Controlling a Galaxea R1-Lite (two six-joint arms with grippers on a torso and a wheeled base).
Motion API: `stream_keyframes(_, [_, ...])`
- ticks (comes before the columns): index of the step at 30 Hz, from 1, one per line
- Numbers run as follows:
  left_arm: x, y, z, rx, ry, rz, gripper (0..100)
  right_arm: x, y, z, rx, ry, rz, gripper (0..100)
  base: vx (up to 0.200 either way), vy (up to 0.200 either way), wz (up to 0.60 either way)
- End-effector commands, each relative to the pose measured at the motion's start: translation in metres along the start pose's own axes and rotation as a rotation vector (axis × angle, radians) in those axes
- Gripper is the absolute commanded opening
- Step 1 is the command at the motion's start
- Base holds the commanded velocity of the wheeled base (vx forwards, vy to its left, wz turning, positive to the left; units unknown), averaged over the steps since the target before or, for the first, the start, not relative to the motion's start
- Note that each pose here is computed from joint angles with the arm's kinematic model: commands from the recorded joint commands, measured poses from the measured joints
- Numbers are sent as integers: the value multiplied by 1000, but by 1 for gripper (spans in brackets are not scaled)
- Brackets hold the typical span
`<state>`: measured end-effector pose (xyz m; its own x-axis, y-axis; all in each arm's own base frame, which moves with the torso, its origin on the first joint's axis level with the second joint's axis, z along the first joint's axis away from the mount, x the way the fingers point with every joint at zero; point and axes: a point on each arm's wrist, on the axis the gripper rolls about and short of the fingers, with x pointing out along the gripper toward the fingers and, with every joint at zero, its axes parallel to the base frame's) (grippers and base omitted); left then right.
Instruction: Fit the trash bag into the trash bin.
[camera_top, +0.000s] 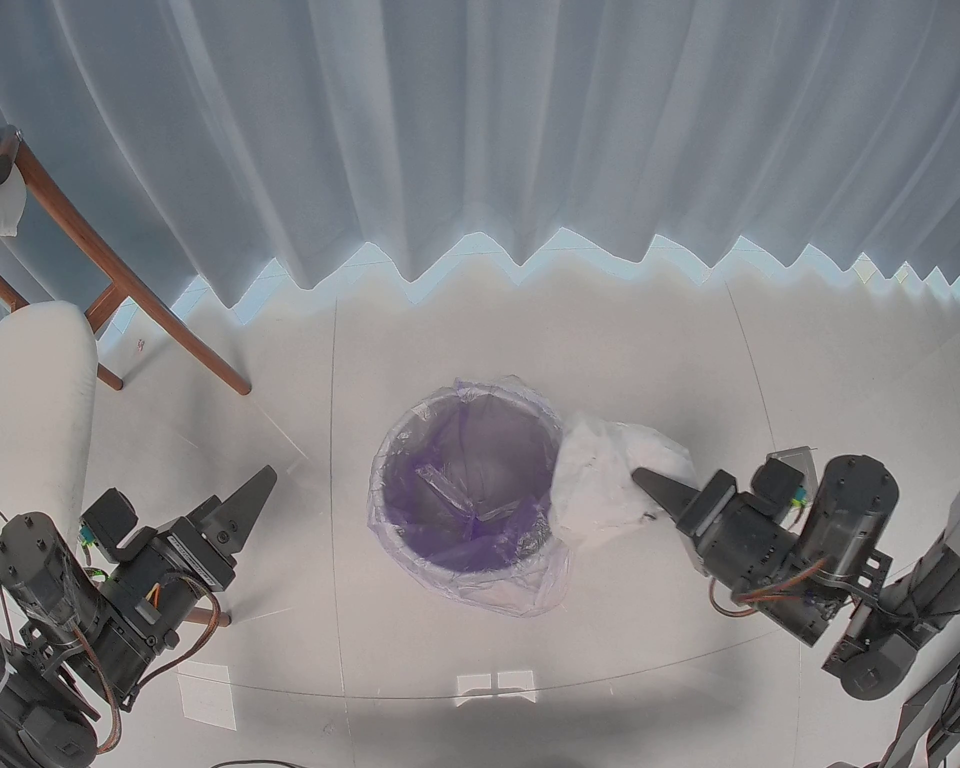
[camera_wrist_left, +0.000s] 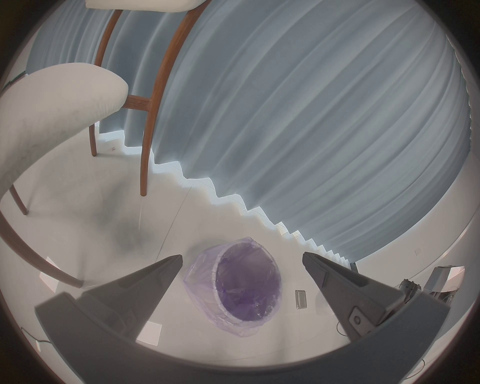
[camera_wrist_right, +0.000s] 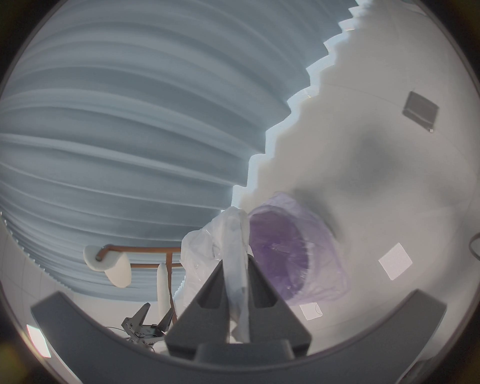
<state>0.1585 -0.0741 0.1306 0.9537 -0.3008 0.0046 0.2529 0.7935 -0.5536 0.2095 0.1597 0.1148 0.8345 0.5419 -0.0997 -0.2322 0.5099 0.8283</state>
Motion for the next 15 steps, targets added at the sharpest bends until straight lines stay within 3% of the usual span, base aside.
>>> stream_keyframes(1, [-5,1,0,-3,-18,25,100,58,-3,-25,-88,67,25,0,0,0,0])
stream_keyframes(3, [-7,0,2,-8,-25,19,100,70,-6,-26,-128,61,29,0,0,0,0])
stream_keyframes(6, [-10,-2,5,-16,-39,4,100,100,-13,-32,-281,39,45,0,0,0,0])
stream_keyframes(9, [-11,-1,7,-25,-49,8,100,109,-24,-43,-377,50,42,0,0,0,0])
stream_keyframes(15, [-13,-1,9,-64,-60,7,100,123,-36,-52,-404,31,62,0,0,0,0])
